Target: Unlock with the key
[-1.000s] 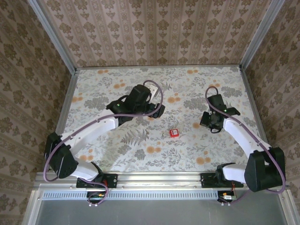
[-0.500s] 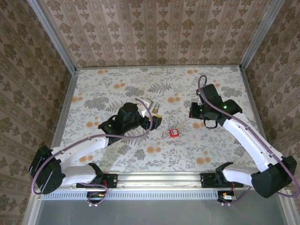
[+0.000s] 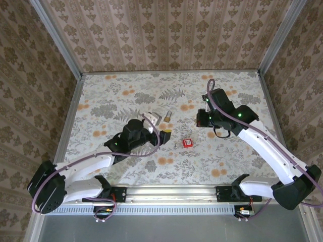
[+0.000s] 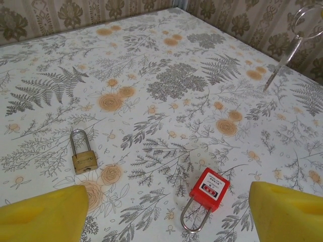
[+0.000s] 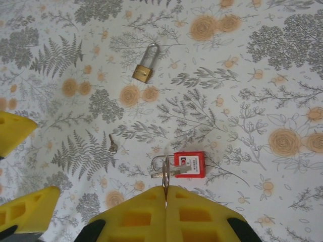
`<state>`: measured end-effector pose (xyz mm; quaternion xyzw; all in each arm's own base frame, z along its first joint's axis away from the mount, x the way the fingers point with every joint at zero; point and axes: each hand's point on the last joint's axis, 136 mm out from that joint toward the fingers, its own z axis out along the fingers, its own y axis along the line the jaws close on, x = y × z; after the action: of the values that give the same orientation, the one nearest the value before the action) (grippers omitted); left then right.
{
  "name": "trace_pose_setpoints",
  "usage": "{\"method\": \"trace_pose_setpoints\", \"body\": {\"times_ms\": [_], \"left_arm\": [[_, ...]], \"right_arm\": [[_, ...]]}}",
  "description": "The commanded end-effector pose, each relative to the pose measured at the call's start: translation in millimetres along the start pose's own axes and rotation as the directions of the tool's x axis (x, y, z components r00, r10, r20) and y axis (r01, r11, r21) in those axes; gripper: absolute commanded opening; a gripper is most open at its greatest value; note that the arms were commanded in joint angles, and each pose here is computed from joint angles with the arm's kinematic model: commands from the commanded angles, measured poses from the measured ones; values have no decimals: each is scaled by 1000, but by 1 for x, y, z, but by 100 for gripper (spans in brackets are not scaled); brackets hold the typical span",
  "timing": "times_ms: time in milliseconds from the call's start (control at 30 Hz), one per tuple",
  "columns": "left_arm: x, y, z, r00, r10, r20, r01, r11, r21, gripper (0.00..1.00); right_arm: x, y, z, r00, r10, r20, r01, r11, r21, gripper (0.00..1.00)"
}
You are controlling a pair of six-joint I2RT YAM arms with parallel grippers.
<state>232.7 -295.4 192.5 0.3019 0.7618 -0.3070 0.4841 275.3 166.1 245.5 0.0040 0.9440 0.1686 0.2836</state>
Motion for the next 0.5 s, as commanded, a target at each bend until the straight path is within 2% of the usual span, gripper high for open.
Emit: {"method": "trace_pose_setpoints", "body": {"times_ms": [0, 133, 333, 467], "left_arm": [[-22, -19, -11, 992, 30, 121, -38, 997, 69, 81], [-21, -24, -14, 985, 81, 154, -89, 995, 46, 81], [-31, -24, -20, 965, 93, 246, -105, 994, 37, 81], [-40, -32, -17, 956, 100, 276, -124, 990, 69, 81]], "right_arm": [[-3, 11, -9, 1000, 3, 1, -3, 1000, -18, 2], [-3, 22, -12, 1000, -5, 5, 5, 999, -39, 2], [-5, 38, -15, 1000, -8, 10, 8, 997, -79, 1], [-5, 51, -18, 1000, -3, 14, 5, 992, -123, 1]]}}
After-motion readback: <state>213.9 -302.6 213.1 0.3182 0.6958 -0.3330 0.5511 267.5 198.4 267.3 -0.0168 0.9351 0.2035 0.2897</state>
